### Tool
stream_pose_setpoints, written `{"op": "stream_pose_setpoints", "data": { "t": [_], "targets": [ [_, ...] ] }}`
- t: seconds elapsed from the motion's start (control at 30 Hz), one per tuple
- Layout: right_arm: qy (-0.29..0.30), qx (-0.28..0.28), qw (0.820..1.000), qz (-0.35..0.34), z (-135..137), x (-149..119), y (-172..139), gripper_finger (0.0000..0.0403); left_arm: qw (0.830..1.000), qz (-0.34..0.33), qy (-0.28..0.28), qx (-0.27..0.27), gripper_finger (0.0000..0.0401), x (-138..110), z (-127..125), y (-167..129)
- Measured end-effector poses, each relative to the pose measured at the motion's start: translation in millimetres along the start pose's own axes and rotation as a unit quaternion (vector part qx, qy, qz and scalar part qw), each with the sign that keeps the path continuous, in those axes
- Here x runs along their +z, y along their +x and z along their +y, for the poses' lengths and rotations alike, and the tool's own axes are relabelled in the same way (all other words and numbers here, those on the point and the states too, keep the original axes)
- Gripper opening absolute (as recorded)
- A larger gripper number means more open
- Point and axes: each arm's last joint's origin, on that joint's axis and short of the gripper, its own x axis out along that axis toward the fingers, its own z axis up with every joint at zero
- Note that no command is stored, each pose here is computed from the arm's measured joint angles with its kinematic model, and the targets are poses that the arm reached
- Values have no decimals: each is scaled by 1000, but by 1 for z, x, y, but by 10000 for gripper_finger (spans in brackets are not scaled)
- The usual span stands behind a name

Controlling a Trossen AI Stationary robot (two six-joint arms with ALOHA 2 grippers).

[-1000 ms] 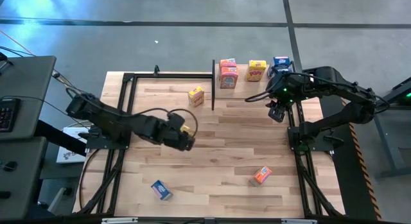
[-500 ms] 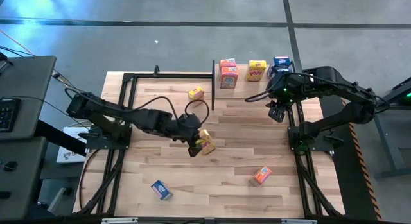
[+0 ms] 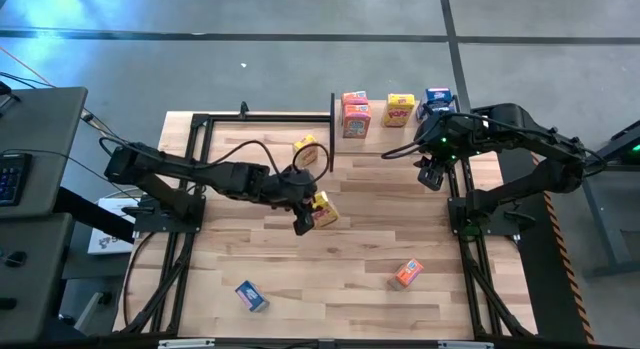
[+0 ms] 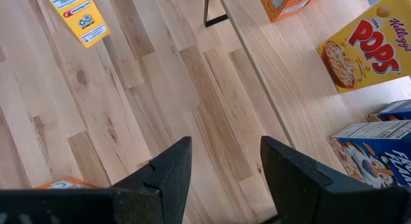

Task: Stack cereal on shelf
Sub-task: Put the bottom yellow cereal box on the shelf aligned with the other yellow cereal box

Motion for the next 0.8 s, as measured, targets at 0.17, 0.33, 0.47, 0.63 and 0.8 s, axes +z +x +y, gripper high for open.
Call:
{"op": "stream_pose_setpoints", "data": {
  "t": [0.17, 0.33, 0.47, 0.63, 0.8],
  "targets": [
    [1, 2, 1000, -7, 0, 1, 0, 177, 999, -20, 25, -5, 156, 5, 0, 0],
    [3, 4, 1000, -15, 1, 3, 0, 177, 998, -49, 48, -14, 156, 10, -2, 0],
    [4, 6, 1000, -22, 1, 4, 0, 177, 996, -63, 64, -17, 156, 13, -3, 0],
    [-18, 6, 1000, -25, 1, 5, 0, 177, 994, -78, 71, -21, 156, 15, -4, -1],
    [-22, 29, 999, -30, 3, 7, 0, 177, 994, -78, 71, -22, 156, 16, -4, -1]
  ]
}}
